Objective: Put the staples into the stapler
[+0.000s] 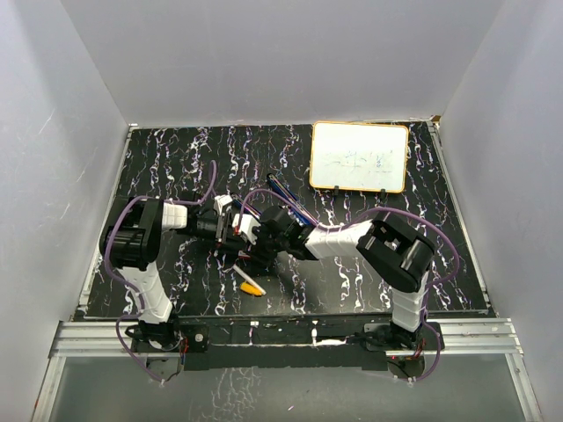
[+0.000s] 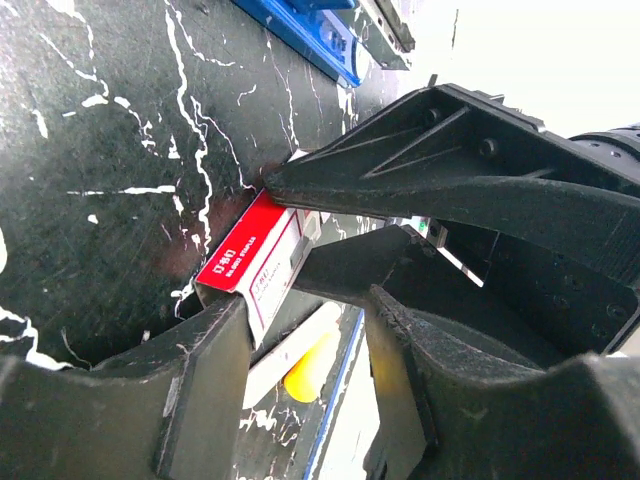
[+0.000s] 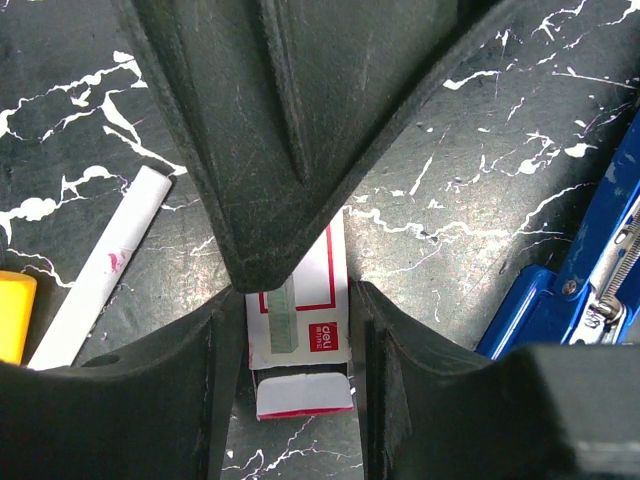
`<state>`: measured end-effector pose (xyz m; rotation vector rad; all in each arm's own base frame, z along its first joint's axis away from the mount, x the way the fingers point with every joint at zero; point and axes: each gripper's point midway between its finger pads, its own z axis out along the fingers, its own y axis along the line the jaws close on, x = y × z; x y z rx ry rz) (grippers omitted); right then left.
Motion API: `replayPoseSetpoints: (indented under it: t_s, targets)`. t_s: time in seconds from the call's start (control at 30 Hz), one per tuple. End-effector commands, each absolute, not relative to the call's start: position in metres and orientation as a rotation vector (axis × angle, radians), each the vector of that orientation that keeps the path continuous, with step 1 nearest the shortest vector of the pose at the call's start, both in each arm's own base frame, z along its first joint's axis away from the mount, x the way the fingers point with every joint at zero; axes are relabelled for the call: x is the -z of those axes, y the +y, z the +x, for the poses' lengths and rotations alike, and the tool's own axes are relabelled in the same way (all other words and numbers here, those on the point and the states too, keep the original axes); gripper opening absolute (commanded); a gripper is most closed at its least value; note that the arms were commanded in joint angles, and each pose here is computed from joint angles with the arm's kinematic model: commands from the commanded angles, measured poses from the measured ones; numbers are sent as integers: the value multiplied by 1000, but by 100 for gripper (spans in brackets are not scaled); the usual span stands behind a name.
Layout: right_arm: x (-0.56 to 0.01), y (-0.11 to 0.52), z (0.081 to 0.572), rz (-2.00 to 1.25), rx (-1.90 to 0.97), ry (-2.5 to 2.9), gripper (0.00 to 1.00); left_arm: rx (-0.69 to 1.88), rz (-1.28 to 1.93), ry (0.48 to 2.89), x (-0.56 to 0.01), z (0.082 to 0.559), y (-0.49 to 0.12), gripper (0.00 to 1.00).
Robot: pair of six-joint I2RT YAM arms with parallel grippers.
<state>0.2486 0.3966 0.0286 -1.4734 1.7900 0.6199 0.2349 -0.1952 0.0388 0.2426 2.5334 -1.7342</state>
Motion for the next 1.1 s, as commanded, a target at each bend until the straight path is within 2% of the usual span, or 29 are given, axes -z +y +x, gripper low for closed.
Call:
replayPoseSetpoints:
  t_s: [0.0,0.47,0.67,1.07]
  targets:
    - [-23,406,258,-1468,-599,1789,45,1928,288,2475,-57,223,-209,46]
    - [-27,414,263,-1468,-608,1784,45,1936,353,2481,-59,218,-213,52]
    - [-32,396,262,-1491,-580,1758,52,1883,343,2482,-59,225,-204,60]
    - [-29,383,253,-1526,-624,1753,51,1845,249,2499,-54,236,-182,72]
